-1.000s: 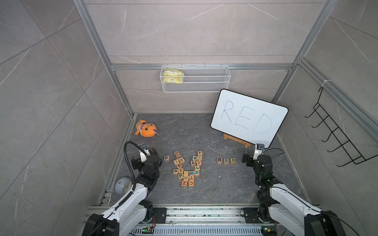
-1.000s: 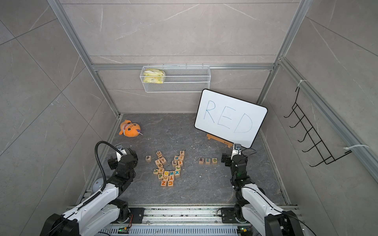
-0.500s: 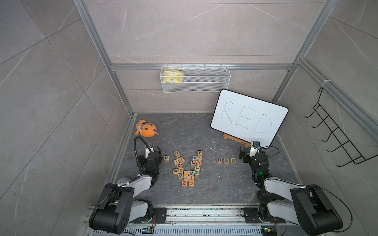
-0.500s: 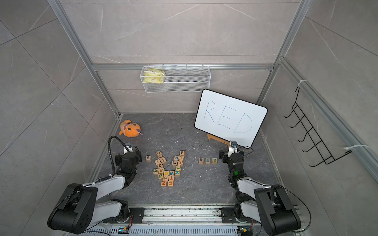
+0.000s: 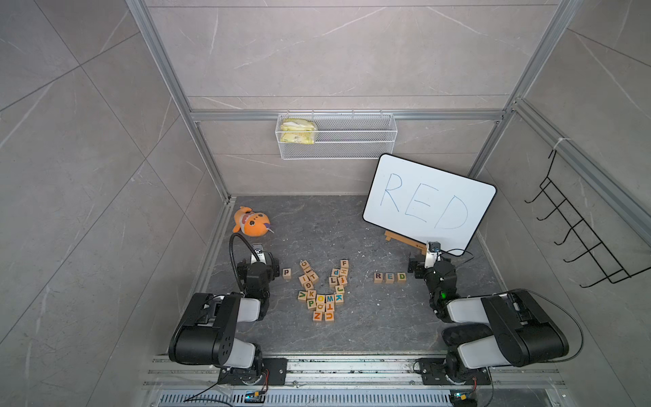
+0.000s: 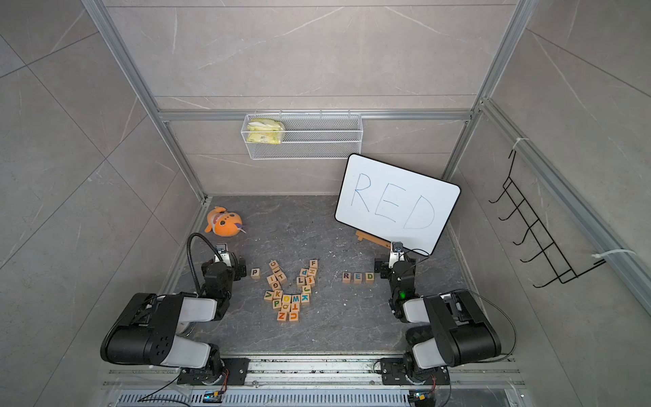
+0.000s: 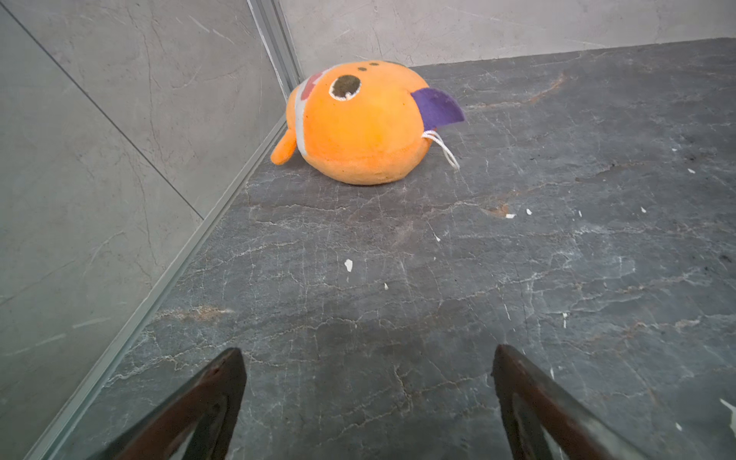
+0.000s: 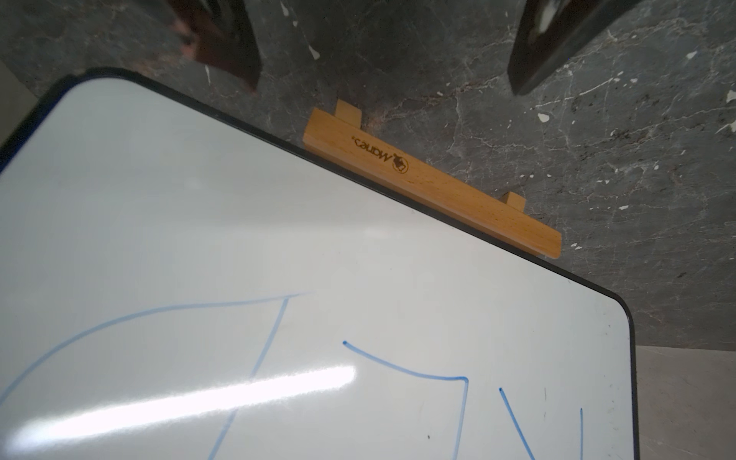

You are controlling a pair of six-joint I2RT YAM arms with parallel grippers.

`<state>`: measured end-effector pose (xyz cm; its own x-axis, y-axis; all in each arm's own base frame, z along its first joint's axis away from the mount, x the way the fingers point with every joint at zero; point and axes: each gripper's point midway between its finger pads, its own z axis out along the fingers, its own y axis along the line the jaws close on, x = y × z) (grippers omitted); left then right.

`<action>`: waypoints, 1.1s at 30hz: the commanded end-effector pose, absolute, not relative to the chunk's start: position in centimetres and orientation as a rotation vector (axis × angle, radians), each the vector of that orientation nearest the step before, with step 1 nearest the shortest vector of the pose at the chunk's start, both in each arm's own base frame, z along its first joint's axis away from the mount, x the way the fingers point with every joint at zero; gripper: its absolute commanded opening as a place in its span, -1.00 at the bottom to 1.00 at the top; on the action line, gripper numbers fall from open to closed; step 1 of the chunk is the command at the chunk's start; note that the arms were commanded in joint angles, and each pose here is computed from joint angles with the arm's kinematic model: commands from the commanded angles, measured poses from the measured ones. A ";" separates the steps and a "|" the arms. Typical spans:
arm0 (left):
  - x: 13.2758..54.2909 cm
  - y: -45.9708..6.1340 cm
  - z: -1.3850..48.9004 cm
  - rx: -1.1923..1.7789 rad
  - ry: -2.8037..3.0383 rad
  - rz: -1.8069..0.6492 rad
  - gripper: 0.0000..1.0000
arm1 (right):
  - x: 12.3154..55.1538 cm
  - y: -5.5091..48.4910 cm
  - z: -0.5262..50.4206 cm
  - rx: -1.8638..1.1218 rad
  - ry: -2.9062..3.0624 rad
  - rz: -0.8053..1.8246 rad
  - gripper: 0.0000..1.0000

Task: Assemble the uppercase word "red" with letter blocks
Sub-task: Reset both arms

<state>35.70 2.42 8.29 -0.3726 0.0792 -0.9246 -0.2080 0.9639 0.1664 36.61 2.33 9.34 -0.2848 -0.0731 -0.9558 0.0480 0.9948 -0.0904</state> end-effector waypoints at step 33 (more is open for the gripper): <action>37.9 3.9 9.0 -0.183 1.918 0.228 1.00 | 38.6 1.4 9.6 0.048 1.886 -0.139 1.00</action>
